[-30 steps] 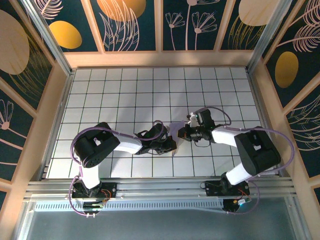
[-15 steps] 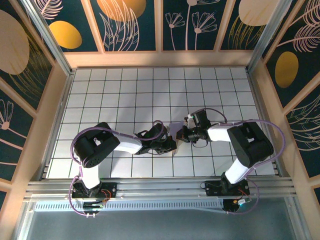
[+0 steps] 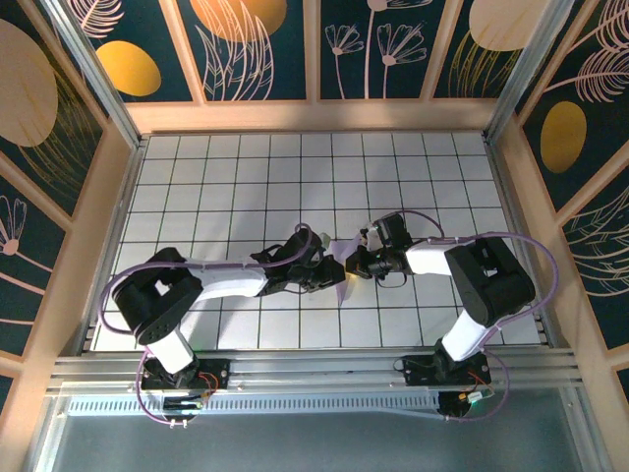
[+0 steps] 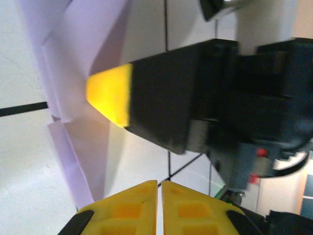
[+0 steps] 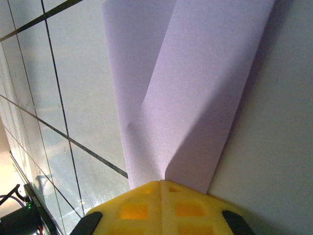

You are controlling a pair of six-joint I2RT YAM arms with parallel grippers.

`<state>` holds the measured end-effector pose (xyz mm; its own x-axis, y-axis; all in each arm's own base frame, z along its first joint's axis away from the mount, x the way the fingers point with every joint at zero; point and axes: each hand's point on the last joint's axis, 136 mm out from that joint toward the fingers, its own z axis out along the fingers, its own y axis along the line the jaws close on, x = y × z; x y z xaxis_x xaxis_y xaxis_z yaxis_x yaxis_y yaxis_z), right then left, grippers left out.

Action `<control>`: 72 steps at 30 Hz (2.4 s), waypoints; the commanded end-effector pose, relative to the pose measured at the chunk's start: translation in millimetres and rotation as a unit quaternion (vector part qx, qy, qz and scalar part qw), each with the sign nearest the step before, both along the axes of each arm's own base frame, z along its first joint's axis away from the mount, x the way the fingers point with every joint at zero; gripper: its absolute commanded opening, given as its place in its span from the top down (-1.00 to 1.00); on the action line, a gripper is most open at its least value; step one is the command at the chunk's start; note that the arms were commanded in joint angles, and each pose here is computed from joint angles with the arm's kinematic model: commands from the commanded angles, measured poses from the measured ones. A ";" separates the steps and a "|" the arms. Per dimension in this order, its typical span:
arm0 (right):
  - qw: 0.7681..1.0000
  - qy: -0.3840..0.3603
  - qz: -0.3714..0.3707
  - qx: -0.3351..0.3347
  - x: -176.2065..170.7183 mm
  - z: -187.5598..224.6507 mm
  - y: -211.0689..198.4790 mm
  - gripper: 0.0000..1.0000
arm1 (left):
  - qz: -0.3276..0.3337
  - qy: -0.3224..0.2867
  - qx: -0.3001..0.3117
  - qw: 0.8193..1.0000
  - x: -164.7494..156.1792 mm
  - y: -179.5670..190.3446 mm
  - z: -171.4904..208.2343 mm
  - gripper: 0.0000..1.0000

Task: Fold a paper plane with a square sheet of paper (fold left side to right side)
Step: Fold the wing for the fifth time at the center of the table.

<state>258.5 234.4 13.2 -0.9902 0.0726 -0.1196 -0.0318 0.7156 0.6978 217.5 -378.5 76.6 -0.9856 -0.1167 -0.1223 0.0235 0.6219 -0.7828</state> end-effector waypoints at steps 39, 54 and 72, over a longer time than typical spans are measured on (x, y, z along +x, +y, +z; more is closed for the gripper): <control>0.987 0.054 -0.019 -0.149 -24.9 -57.8 -45.5 1.00 | -0.045 0.093 0.066 0.993 -46.2 3.0 -65.0 0.87; 0.986 0.056 -0.017 -0.154 -24.7 -59.3 -46.4 1.00 | -0.044 0.097 0.069 0.992 -48.6 6.3 -69.6 0.88; 0.986 0.058 -0.017 -0.156 -24.3 -60.0 -46.7 1.00 | -0.058 0.109 0.069 0.990 -56.7 3.2 -80.3 0.88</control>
<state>260.0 234.7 11.6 -0.9914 0.0524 -0.1198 -0.0418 0.7413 0.6699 173.9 -381.5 13.6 -0.9999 0.0020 0.0147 -0.0092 0.6963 -0.7177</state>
